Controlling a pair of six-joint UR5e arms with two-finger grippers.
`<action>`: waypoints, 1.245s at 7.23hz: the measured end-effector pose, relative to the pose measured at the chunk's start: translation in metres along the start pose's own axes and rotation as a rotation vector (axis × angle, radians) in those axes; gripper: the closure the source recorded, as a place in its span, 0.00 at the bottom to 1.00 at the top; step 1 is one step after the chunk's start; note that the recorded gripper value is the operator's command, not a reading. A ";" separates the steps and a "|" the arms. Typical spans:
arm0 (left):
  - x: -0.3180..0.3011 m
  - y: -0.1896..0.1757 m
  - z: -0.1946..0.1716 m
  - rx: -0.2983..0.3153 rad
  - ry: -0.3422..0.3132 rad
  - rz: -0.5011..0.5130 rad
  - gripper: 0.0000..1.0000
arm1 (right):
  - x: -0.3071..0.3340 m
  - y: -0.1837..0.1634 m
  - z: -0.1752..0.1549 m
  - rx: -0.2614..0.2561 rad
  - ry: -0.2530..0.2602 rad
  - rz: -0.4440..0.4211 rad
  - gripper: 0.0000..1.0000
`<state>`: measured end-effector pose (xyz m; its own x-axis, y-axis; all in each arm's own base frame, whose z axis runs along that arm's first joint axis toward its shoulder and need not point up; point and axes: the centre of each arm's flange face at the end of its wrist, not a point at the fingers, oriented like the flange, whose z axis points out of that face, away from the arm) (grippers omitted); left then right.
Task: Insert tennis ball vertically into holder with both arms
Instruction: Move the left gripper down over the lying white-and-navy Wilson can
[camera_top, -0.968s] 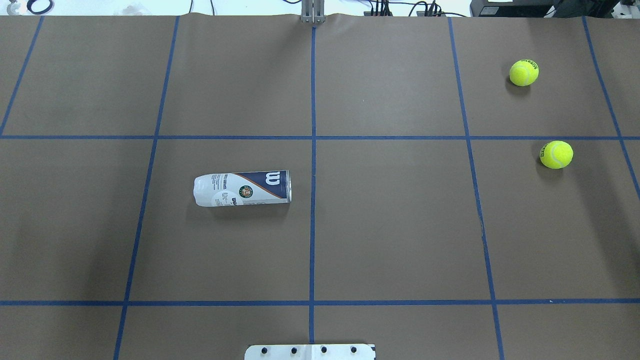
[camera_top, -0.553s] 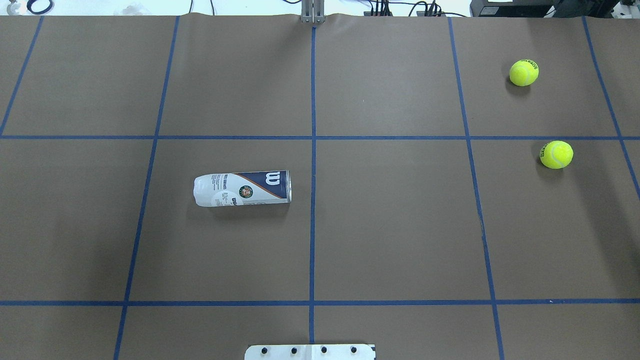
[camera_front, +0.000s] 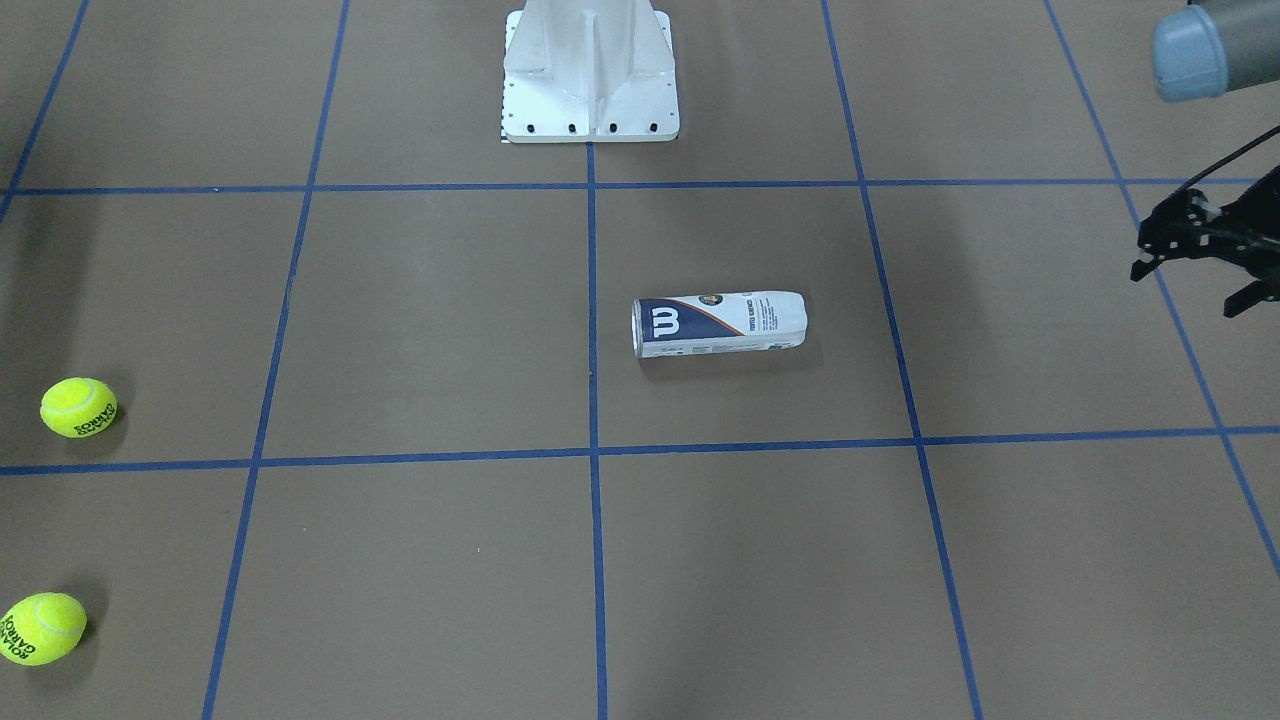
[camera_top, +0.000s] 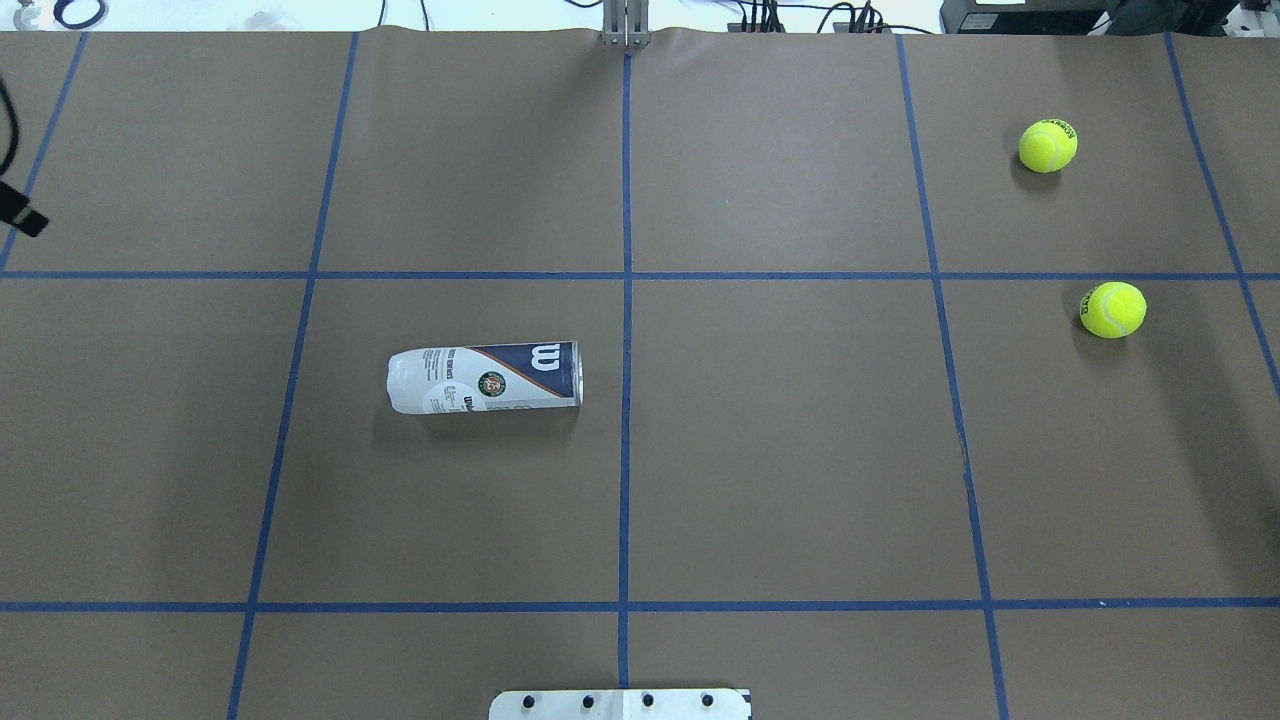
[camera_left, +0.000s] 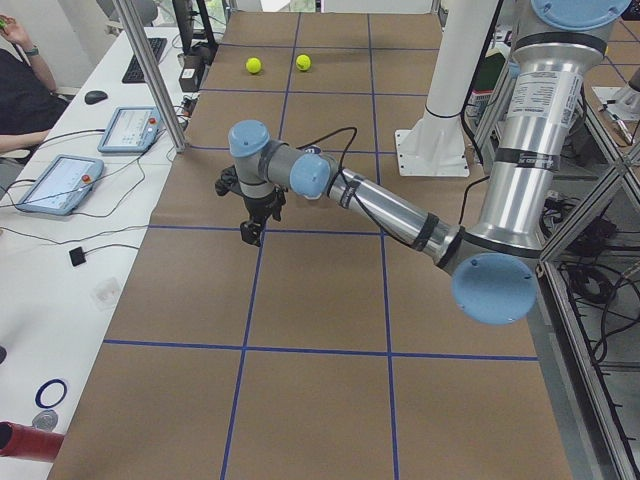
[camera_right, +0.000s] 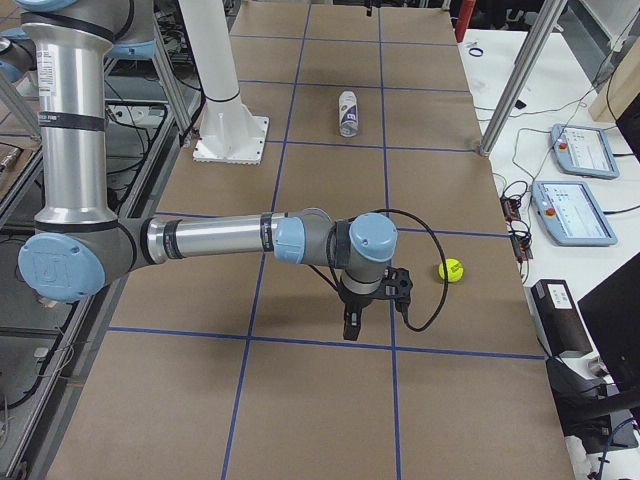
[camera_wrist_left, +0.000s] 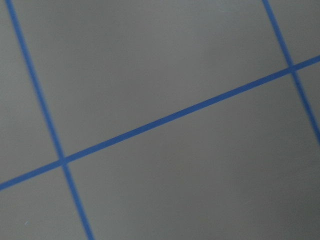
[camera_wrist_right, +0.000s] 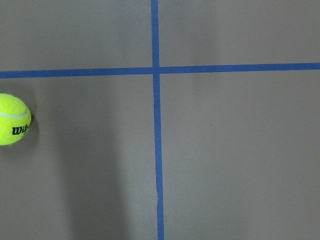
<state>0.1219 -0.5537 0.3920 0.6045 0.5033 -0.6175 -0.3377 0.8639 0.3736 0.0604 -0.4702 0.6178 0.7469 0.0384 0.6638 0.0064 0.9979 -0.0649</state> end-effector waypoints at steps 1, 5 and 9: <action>0.046 -0.038 -0.008 -0.002 -0.001 0.065 0.01 | -0.001 0.000 -0.001 0.002 -0.001 -0.001 0.00; 0.248 -0.113 0.006 0.046 0.040 0.416 0.00 | -0.003 -0.003 -0.003 0.005 -0.004 -0.003 0.00; 0.401 -0.141 0.067 0.201 0.032 0.719 0.01 | -0.004 -0.003 -0.004 0.007 -0.007 -0.010 0.00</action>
<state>0.4604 -0.4749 0.1385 0.2625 0.9457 -0.1919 -0.5015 0.3036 0.8101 0.0596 -0.4740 0.6126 0.7419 0.0287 0.6698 0.0092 0.9986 -0.0530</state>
